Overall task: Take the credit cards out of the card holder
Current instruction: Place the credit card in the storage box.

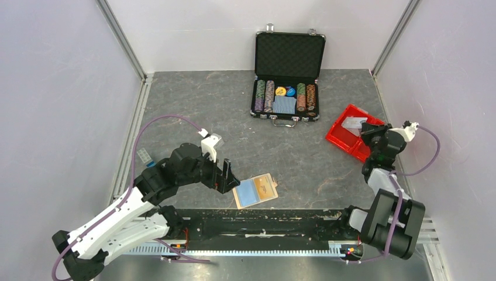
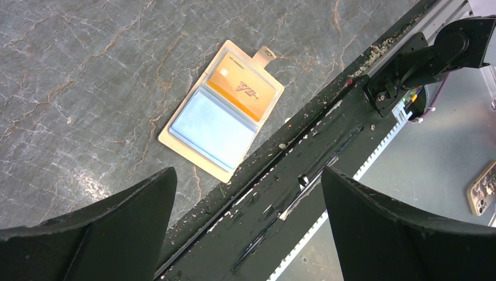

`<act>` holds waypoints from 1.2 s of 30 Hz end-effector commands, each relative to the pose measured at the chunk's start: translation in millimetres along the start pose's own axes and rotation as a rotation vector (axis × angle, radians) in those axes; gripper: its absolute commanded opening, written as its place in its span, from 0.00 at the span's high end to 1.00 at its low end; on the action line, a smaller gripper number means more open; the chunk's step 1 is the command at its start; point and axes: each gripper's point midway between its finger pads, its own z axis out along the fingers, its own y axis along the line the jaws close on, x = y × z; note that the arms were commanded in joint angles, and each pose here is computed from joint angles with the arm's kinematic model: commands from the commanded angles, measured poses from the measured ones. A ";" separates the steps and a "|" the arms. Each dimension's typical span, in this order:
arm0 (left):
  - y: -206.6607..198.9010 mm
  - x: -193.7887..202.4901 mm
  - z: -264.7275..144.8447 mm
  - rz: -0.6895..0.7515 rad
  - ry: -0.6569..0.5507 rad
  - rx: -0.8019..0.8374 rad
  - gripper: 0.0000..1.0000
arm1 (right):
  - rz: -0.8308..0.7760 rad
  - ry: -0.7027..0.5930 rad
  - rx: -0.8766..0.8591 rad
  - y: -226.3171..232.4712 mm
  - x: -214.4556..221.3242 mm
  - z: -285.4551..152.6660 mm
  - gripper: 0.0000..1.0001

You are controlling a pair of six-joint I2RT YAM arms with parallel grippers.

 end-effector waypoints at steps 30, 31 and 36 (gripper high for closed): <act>-0.3 -10.1 -15.4 0.059 -0.088 0.010 0.00 | 0.003 -0.168 0.135 -17.8 0.1 80.2 1.00; -0.2 -9.8 -15.6 0.059 -0.089 0.010 0.00 | -0.006 -0.164 0.139 -17.7 1.3 81.6 1.00; 0.0 -10.8 -17.4 0.057 -0.099 0.008 0.00 | -0.029 -0.139 0.173 -20.8 5.8 88.8 0.99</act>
